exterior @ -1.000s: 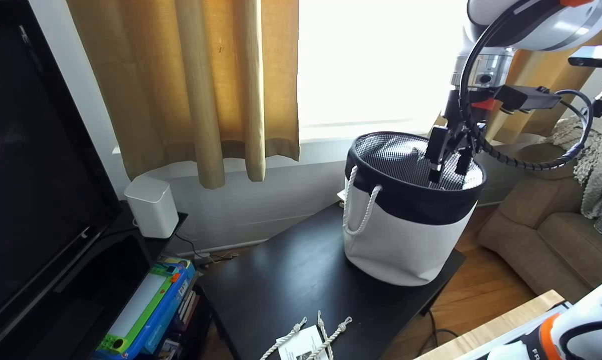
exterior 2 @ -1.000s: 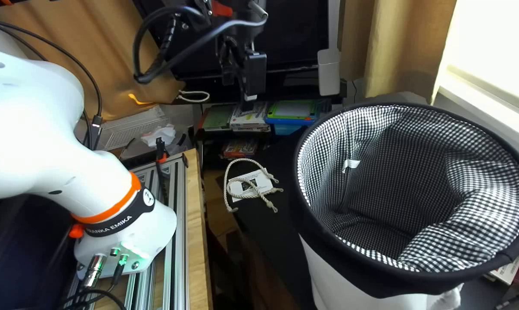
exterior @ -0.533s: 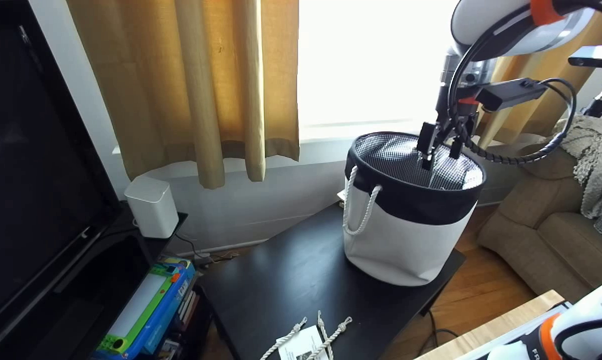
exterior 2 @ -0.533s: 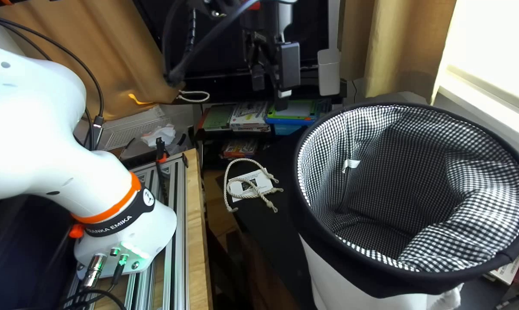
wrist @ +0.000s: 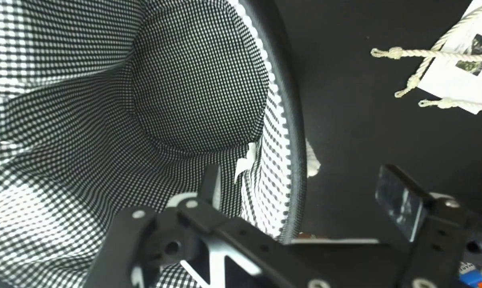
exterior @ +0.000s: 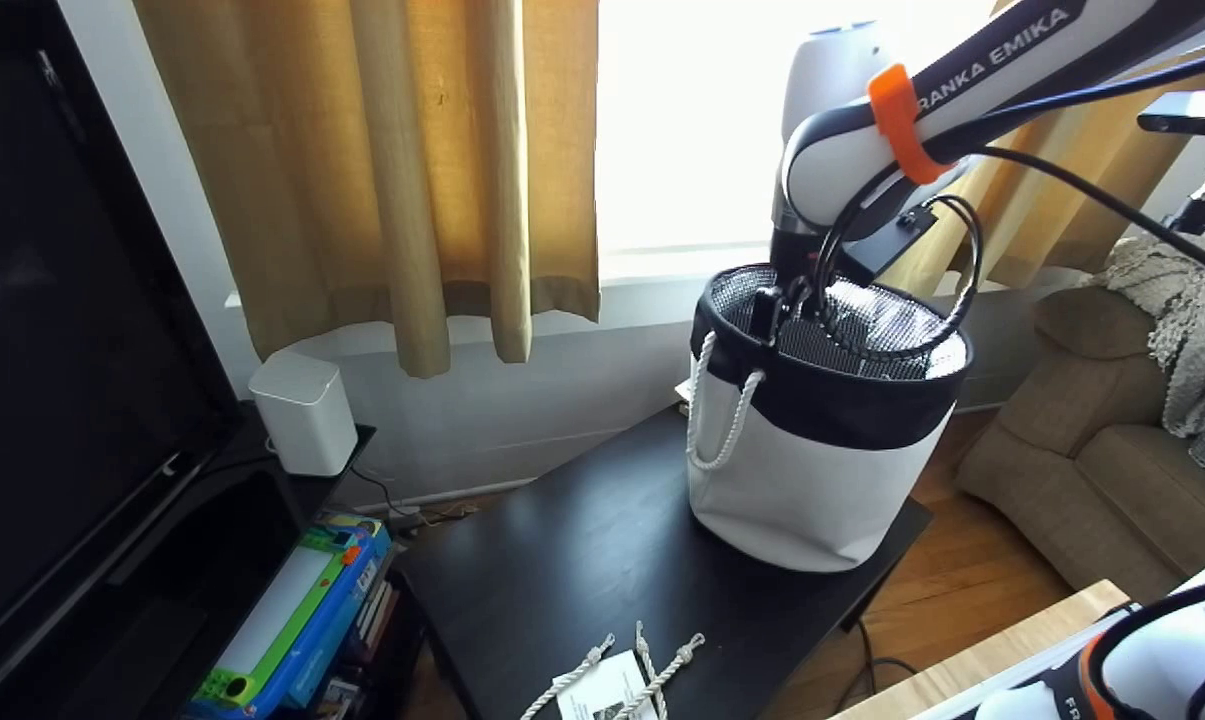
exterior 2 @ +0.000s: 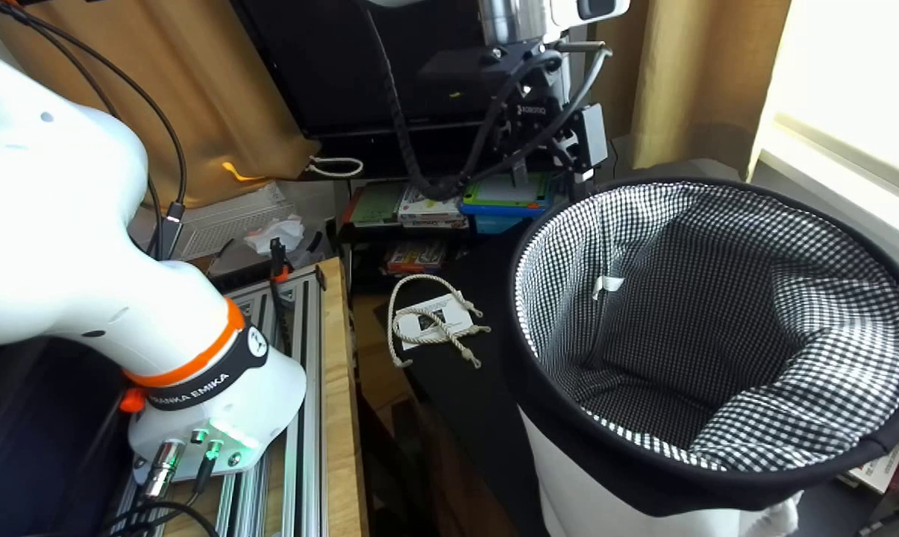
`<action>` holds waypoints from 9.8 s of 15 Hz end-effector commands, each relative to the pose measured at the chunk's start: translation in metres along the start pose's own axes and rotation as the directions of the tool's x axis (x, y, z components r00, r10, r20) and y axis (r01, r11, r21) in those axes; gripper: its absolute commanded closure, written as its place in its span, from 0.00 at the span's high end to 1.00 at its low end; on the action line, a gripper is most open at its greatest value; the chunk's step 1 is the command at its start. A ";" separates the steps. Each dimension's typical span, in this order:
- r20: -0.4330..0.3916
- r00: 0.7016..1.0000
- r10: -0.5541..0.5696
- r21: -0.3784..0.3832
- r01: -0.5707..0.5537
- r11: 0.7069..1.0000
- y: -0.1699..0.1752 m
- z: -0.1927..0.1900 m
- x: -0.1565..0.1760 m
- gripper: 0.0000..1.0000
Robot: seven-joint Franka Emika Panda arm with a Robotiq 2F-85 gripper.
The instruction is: Turn the bag upside down
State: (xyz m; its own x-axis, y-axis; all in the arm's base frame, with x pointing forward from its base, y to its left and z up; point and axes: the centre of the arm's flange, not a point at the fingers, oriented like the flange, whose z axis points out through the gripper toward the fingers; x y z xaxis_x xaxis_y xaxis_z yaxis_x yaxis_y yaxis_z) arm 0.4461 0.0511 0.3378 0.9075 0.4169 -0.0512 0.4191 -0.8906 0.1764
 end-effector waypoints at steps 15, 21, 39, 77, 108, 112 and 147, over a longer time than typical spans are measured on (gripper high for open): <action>-0.025 0.999 0.027 0.048 -0.026 0.999 -0.018 0.074 0.044 0.35; -0.023 0.998 -0.063 0.077 0.064 0.995 -0.092 0.055 0.056 0.00; 0.025 0.999 0.022 0.050 -0.023 0.998 -0.195 0.076 0.088 0.06; 0.030 0.987 0.158 -0.172 -0.151 0.974 -0.342 0.196 0.086 0.83; -0.268 0.957 0.106 0.000 -0.110 0.994 -0.187 -0.002 0.098 1.00; -0.269 0.958 0.097 0.013 -0.097 0.995 -0.127 -0.012 0.063 1.00; 0.097 0.885 0.455 0.096 -0.464 0.881 0.184 0.110 -0.098 1.00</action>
State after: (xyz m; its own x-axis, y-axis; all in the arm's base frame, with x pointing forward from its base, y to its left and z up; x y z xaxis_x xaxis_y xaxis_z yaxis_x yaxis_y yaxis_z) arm 0.4354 -0.1423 0.2895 1.0000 -0.0044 -0.0005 -0.0043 -0.9950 0.0997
